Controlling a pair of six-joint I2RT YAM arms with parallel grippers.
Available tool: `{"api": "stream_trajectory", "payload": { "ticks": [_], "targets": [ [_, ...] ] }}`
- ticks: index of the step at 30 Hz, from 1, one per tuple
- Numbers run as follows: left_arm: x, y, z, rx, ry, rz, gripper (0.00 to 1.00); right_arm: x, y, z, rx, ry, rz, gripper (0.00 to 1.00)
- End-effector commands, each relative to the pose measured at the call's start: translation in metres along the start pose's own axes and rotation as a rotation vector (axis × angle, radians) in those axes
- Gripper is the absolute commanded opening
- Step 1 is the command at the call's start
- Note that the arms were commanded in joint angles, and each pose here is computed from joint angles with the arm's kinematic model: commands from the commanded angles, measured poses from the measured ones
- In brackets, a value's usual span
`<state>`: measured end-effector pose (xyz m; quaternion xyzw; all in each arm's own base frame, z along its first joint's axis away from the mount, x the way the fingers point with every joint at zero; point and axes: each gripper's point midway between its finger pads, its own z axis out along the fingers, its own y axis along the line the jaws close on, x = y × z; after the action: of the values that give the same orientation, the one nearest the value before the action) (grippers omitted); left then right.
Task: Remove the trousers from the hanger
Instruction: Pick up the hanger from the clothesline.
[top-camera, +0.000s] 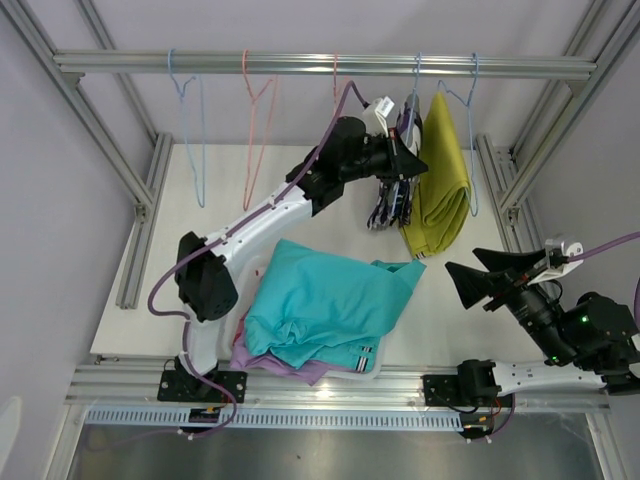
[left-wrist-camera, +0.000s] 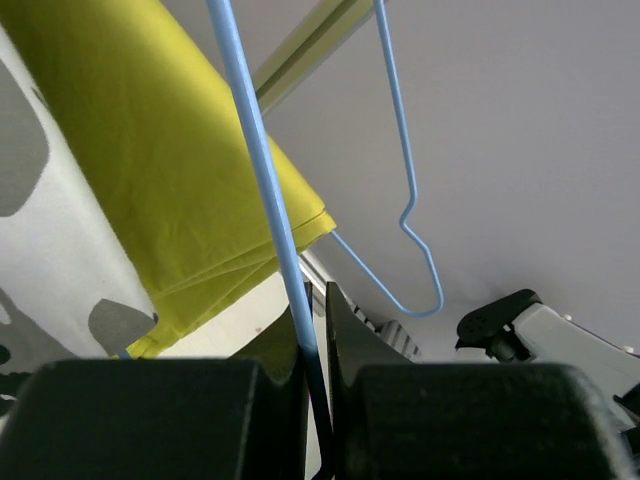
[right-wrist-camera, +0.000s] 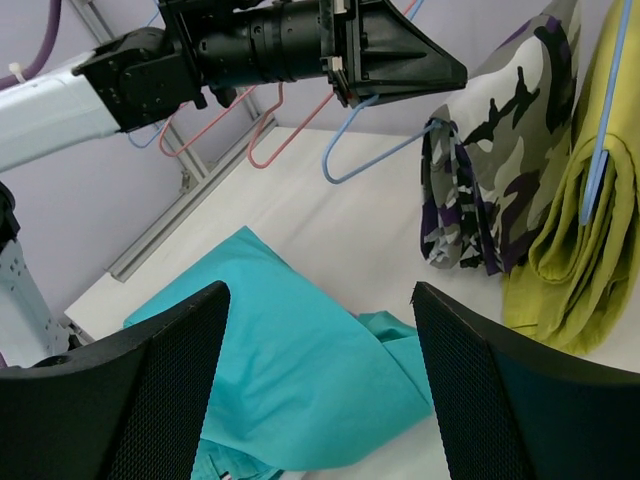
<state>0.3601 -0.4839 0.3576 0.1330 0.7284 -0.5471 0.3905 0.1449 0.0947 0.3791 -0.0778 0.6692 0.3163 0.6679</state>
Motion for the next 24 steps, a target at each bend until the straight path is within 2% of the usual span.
{"api": "stream_trajectory", "payload": {
  "ticks": [1, 5, 7, 8, 15, 19, 24],
  "targets": [
    [-0.091, -0.101, -0.055, 0.167, -0.274, 0.244, 0.0, -0.007, -0.004, -0.005, -0.021, -0.017, 0.036, 0.79],
    [-0.109, -0.119, -0.067, 0.178, -0.311, 0.298, 0.0, -0.002, -0.002, -0.004, -0.028, -0.003, 0.036, 0.79],
    [-0.109, -0.115, -0.063, 0.16, -0.299, 0.309, 0.0, 0.002, 0.001, -0.004, -0.043, 0.003, 0.031, 0.8],
    [-0.121, -0.128, -0.07, 0.174, -0.33, 0.324, 0.0, 0.002, 0.003, -0.004, -0.047, 0.005, 0.031, 0.8],
    [-0.135, -0.137, -0.079, 0.151, -0.36, 0.327, 0.0, 0.002, 0.003, -0.004, -0.052, 0.005, 0.032, 0.8],
    [-0.139, -0.142, -0.091, 0.127, -0.373, 0.335, 0.0, 0.002, 0.003, -0.003, -0.042, 0.003, 0.022, 0.8],
    [-0.129, -0.148, -0.105, 0.045, -0.376, 0.389, 0.0, 0.009, 0.008, 0.006, 0.007, 0.028, -0.067, 0.81]
  ]
}}
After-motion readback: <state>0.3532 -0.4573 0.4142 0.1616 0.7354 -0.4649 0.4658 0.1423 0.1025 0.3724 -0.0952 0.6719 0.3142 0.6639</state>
